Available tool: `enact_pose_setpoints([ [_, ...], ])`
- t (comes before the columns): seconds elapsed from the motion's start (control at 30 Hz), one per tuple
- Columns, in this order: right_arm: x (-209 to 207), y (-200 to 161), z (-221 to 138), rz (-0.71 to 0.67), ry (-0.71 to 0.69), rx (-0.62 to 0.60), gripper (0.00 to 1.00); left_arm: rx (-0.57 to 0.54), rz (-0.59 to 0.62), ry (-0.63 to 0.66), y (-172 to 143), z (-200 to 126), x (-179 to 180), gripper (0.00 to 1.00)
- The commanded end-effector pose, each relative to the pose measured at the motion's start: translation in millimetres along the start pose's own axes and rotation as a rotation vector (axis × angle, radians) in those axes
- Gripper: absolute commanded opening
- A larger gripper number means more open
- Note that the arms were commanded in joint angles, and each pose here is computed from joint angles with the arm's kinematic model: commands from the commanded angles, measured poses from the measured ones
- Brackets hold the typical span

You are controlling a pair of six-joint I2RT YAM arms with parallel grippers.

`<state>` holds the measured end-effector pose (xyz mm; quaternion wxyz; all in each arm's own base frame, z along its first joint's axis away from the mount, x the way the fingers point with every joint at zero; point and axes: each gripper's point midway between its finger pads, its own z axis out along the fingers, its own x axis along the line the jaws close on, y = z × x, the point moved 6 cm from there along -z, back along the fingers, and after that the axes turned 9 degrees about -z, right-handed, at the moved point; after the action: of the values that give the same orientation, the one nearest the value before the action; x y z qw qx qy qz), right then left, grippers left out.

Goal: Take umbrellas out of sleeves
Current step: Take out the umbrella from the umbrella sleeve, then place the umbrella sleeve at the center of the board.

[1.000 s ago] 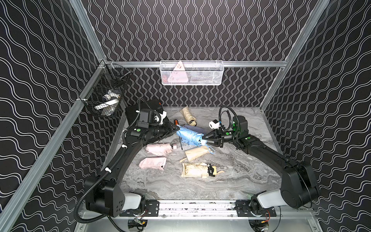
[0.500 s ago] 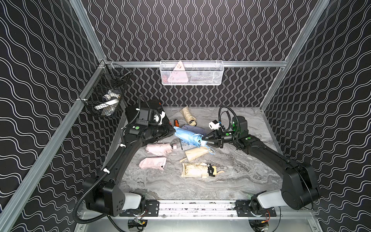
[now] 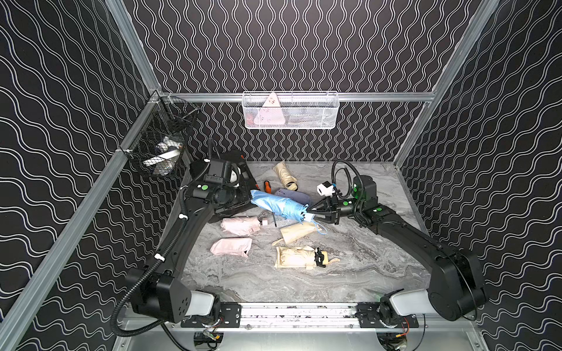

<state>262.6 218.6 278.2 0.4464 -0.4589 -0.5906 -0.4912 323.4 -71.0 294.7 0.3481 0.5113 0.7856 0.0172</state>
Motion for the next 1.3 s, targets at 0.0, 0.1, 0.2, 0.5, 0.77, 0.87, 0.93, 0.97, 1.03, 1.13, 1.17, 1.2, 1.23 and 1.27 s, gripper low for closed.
enact_pose_setpoints([
  [0.0, 9, -2, -3, -0.06, 0.024, 0.009, 0.02, -0.04, 0.053, 0.127, 7, -7, 12, 0.0],
  [0.1, 9, 1, -9, -0.062, 0.017, -0.02, 0.02, -0.061, 0.087, 0.209, 11, -9, 19, 0.0],
  [0.2, 14, 8, -17, -0.078, 0.012, -0.069, 0.02, -0.072, 0.114, 0.249, 12, -11, 24, 0.0],
  [0.5, 41, 30, -32, -0.156, 0.014, -0.214, 0.02, -0.049, 0.1, 0.208, 0, -12, 25, 0.0],
  [0.77, 51, 36, -27, -0.166, 0.061, -0.203, 0.02, 0.033, 0.028, 0.063, -21, -5, 19, 0.0],
  [0.87, 51, 34, -22, -0.168, 0.055, -0.178, 0.02, 0.093, -0.04, -0.015, -36, 1, 17, 0.0],
  [0.93, 50, 34, -19, -0.167, 0.054, -0.166, 0.02, 0.124, -0.068, -0.054, -46, 4, 16, 0.0],
  [0.97, 50, 33, -18, -0.166, 0.054, -0.161, 0.02, 0.138, -0.081, -0.07, -51, 5, 15, 0.0],
  [1.03, 48, 33, -16, -0.163, 0.053, -0.157, 0.02, 0.156, -0.095, -0.096, -59, 4, 14, 0.0],
  [1.13, 46, 32, -13, -0.157, 0.049, -0.146, 0.02, 0.197, -0.128, -0.167, -71, 5, 6, 0.0],
  [1.17, 45, 32, -12, -0.158, 0.051, -0.142, 0.02, 0.211, -0.138, -0.183, -75, 7, 5, 0.0],
  [1.2, 45, 32, -11, -0.156, 0.052, -0.139, 0.02, 0.215, -0.149, -0.196, -77, 5, 4, 0.0],
  [1.23, 45, 32, -11, -0.156, 0.053, -0.136, 0.02, 0.22, -0.162, -0.206, -80, 4, 3, 0.0],
  [1.27, 45, 32, -10, -0.157, 0.054, -0.136, 0.02, 0.227, -0.176, -0.216, -83, 3, 4, 0.0],
])
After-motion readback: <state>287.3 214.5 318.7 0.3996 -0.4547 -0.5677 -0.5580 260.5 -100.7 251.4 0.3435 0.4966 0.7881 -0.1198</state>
